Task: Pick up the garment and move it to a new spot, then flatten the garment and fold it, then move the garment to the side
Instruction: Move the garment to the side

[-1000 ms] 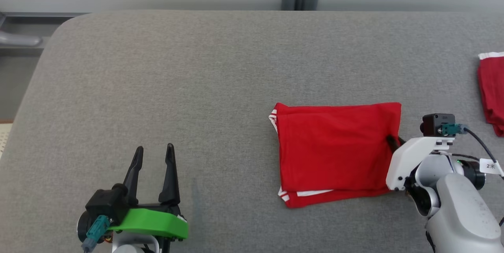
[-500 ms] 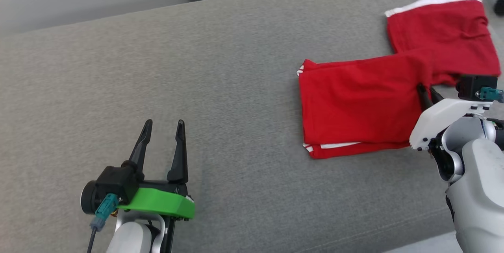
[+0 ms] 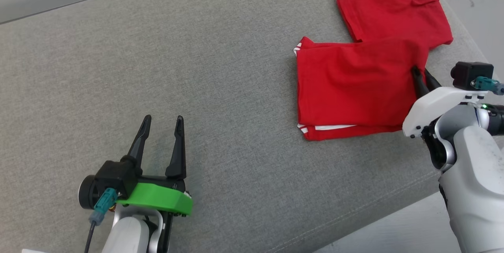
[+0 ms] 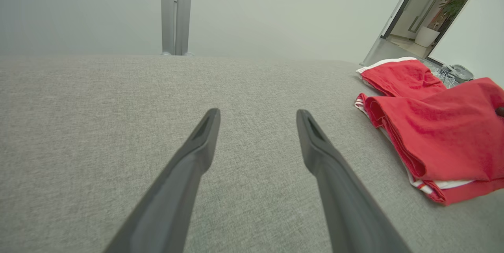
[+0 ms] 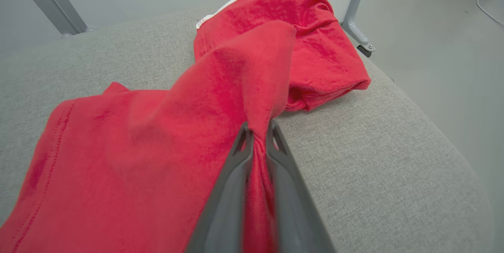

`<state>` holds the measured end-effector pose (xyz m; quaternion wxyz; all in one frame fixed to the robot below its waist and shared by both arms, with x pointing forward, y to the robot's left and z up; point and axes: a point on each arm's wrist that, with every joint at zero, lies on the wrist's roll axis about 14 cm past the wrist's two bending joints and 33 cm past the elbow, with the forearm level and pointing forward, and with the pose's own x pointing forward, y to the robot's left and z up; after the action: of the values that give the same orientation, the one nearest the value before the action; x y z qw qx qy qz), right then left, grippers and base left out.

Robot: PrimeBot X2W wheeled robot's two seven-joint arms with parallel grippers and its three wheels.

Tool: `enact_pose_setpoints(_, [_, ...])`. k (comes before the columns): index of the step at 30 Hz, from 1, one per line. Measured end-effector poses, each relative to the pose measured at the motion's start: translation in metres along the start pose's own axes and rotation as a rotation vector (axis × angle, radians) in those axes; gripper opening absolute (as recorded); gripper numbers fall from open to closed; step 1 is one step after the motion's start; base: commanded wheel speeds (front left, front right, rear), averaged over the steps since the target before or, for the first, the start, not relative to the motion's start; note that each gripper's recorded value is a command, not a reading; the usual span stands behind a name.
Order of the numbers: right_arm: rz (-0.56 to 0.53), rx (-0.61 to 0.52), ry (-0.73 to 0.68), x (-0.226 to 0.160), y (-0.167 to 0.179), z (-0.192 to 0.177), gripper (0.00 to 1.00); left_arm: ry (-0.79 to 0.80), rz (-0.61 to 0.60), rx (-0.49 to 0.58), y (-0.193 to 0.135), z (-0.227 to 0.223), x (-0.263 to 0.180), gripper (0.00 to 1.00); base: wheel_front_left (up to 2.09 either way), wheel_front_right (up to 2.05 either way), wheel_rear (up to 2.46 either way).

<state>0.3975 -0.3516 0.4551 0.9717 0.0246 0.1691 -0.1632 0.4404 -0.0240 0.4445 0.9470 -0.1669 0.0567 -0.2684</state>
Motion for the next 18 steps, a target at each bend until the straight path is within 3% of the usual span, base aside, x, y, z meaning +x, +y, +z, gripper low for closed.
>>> enact_pose_setpoints(8, [0.050,-0.084,-0.073,0.025,0.015,0.042,0.00,-0.017,0.062,0.006,0.016,0.009,-0.017,1.00,0.00,0.00,0.00])
enact_pose_setpoints(18, [0.024,-0.178,-0.164,0.051,0.001,0.102,0.00,-0.052,0.166,0.030,0.040,0.027,-0.051,1.00,0.00,0.00,0.00])
